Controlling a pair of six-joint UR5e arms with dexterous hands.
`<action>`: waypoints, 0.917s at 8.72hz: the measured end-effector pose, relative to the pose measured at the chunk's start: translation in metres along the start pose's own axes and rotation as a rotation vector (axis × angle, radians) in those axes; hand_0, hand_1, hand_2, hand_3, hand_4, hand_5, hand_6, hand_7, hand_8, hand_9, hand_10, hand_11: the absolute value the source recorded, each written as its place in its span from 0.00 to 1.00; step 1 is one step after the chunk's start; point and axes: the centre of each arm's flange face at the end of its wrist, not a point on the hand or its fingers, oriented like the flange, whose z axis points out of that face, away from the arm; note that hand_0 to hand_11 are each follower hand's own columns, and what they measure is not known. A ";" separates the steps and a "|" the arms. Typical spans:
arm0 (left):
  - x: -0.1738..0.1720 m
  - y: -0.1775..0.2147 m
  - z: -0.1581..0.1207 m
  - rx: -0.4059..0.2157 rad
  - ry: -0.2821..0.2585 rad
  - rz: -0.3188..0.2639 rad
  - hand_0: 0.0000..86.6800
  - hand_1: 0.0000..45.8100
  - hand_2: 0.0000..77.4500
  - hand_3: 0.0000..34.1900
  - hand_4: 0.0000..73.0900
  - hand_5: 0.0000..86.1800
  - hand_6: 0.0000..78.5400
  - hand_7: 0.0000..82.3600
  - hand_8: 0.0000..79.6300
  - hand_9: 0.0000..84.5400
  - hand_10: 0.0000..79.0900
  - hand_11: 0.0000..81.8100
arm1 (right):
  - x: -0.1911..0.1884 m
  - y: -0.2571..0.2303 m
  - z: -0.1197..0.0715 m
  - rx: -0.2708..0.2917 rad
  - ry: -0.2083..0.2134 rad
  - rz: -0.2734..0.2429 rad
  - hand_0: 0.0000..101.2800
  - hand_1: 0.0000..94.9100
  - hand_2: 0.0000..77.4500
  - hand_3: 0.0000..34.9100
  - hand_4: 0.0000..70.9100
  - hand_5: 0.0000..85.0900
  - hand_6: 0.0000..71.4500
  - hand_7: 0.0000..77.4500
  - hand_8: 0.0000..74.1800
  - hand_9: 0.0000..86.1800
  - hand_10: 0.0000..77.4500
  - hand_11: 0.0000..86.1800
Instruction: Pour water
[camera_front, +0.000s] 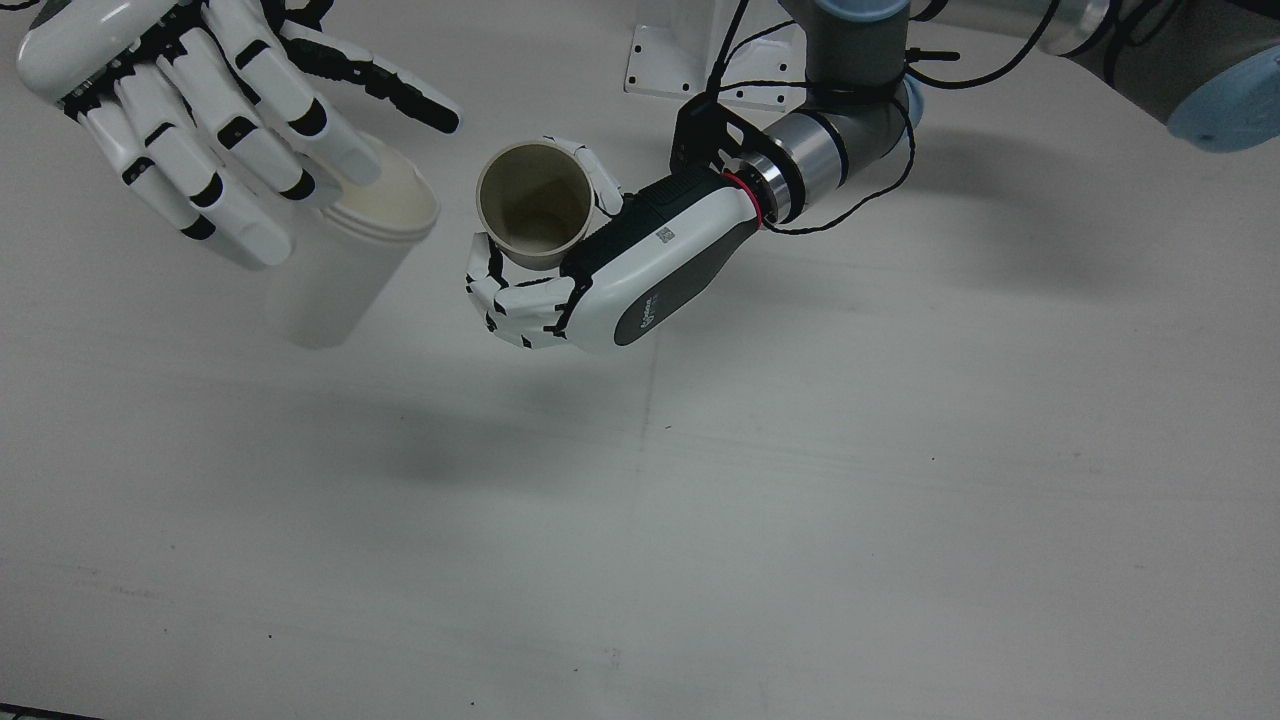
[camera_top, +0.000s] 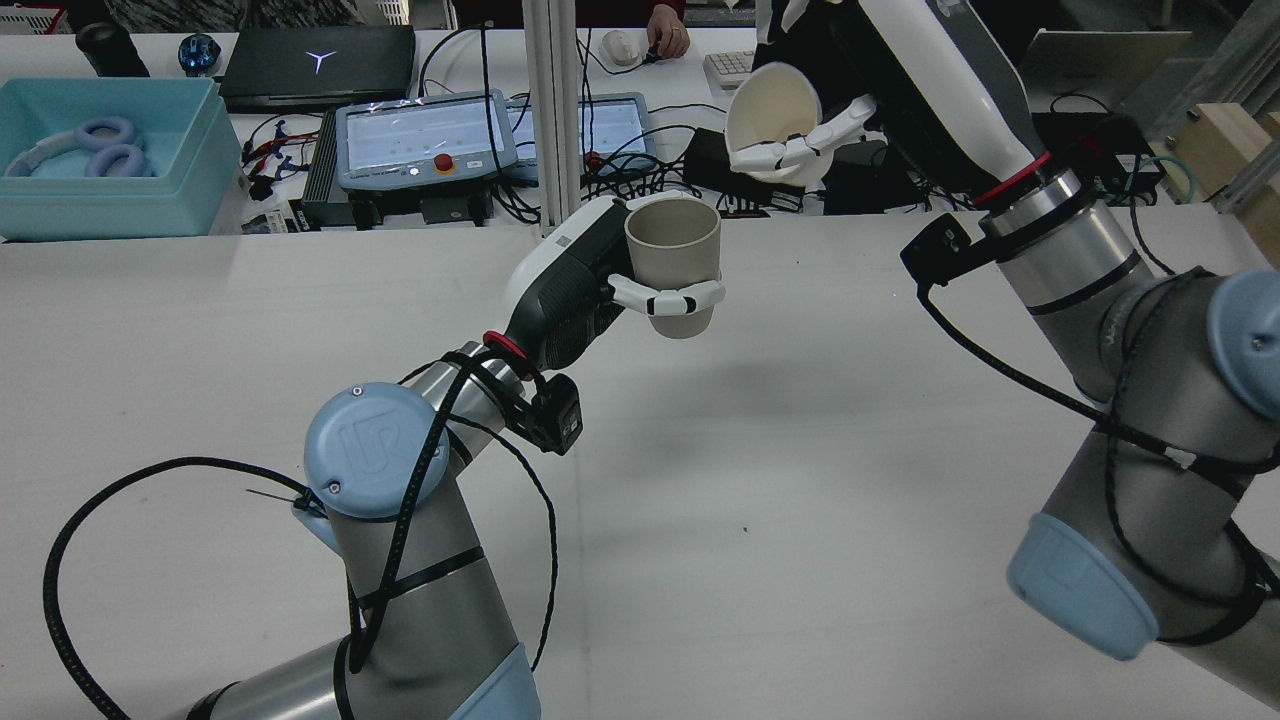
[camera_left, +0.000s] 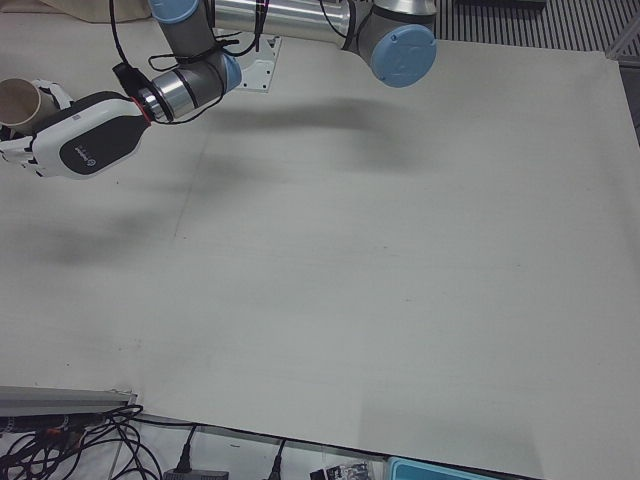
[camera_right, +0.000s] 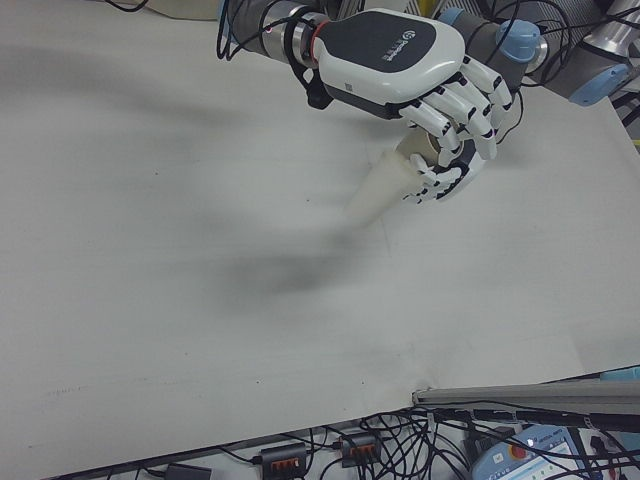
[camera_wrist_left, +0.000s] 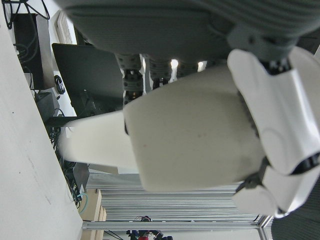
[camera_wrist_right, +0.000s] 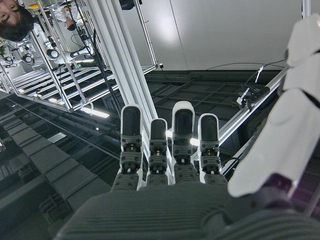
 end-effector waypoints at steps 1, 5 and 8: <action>0.001 0.001 0.000 -0.001 0.001 0.000 0.55 0.15 0.55 0.00 0.49 0.63 0.55 0.70 0.58 0.54 0.34 0.49 | 0.002 0.001 -0.002 -0.003 0.007 -0.008 0.45 0.11 0.21 0.00 0.23 0.51 0.54 0.68 0.27 0.34 0.36 0.49; 0.041 -0.012 -0.008 0.011 0.036 0.018 0.55 0.15 0.55 0.00 0.49 0.63 0.55 0.70 0.58 0.54 0.34 0.47 | -0.022 -0.036 -0.066 0.034 0.068 -0.027 0.43 0.06 0.23 0.00 0.17 0.40 0.48 0.61 0.24 0.30 0.37 0.49; 0.114 -0.096 -0.047 0.121 0.097 0.057 0.54 0.15 0.55 0.00 0.49 0.63 0.56 0.66 0.58 0.54 0.34 0.47 | -0.022 -0.076 -0.113 0.168 0.121 0.123 0.41 0.07 0.22 0.00 0.14 0.32 0.46 0.54 0.24 0.30 0.36 0.47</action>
